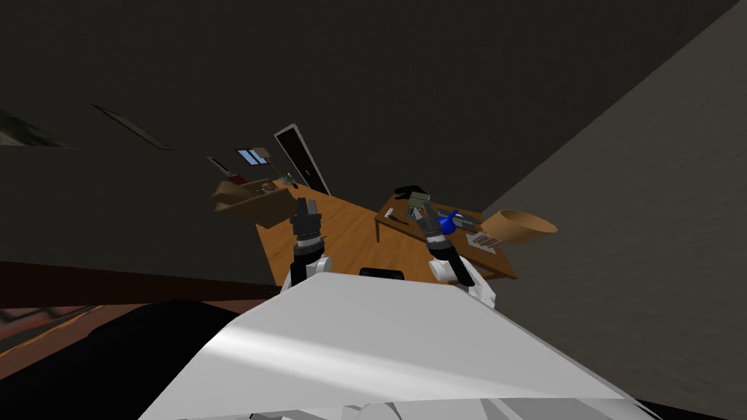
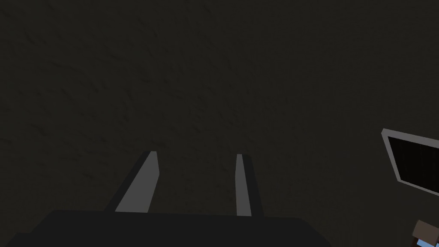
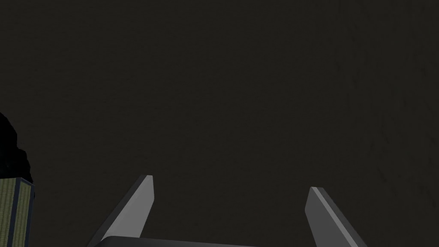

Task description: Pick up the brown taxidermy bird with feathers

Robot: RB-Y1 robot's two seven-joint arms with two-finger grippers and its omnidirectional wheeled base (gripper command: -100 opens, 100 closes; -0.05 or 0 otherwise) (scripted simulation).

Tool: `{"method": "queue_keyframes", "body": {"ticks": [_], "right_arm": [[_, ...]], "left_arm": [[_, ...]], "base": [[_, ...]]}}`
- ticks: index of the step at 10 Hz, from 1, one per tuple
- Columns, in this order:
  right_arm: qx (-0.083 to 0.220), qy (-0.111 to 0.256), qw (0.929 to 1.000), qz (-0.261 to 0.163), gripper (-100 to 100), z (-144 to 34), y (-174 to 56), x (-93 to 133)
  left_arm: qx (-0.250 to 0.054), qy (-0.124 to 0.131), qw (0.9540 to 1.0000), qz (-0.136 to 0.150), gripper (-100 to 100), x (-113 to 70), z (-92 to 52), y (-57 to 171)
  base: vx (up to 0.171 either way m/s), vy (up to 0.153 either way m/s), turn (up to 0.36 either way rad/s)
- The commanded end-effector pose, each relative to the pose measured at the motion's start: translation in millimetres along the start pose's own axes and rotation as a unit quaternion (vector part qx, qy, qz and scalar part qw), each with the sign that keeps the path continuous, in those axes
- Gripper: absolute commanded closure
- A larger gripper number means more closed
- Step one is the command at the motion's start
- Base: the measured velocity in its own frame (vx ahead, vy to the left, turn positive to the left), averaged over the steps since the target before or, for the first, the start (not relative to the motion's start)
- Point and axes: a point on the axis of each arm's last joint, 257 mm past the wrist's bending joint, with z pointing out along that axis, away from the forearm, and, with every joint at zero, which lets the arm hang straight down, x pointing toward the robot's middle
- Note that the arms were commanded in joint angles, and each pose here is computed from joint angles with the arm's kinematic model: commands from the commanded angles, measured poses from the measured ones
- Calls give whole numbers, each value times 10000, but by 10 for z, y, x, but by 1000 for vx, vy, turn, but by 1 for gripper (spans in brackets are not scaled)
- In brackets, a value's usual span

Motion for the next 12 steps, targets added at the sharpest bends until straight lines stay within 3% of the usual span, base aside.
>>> {"method": "queue_keyframes", "body": {"ticks": [1,4,5,8,9,10,12], "right_arm": [[205,338,9991,-125,-100,-79,-217,173],[505,600,9965,-285,-100,-189,-498,264],[702,848,9930,-436,-100,-280,-690,362],[956,1097,9874,-625,-100,-408,-929,430],[1105,1361,9810,-829,-100,-507,-1076,502],[1197,1352,9800,-841,-100,-549,-1155,478],[1560,1849,9615,-1303,-100,-812,-1505,543]], "left_arm": [[0,0,10000,0,0,0,0,0],[0,0,10000,1,0,0,0,0],[-1,0,10000,1,0,-1,-1,0],[-1,0,10000,1,0,0,0,0],[-1,0,10000,1,0,-1,-1,0],[-1,0,10000,1,0,0,0,0],[-1,0,10000,1,0,-1,-1,0]], "base": [[-61,84,241],[-21,33,119],[-1,26,158],[5,26,135],[23,28,266],[25,17,98],[43,24,273]]}}
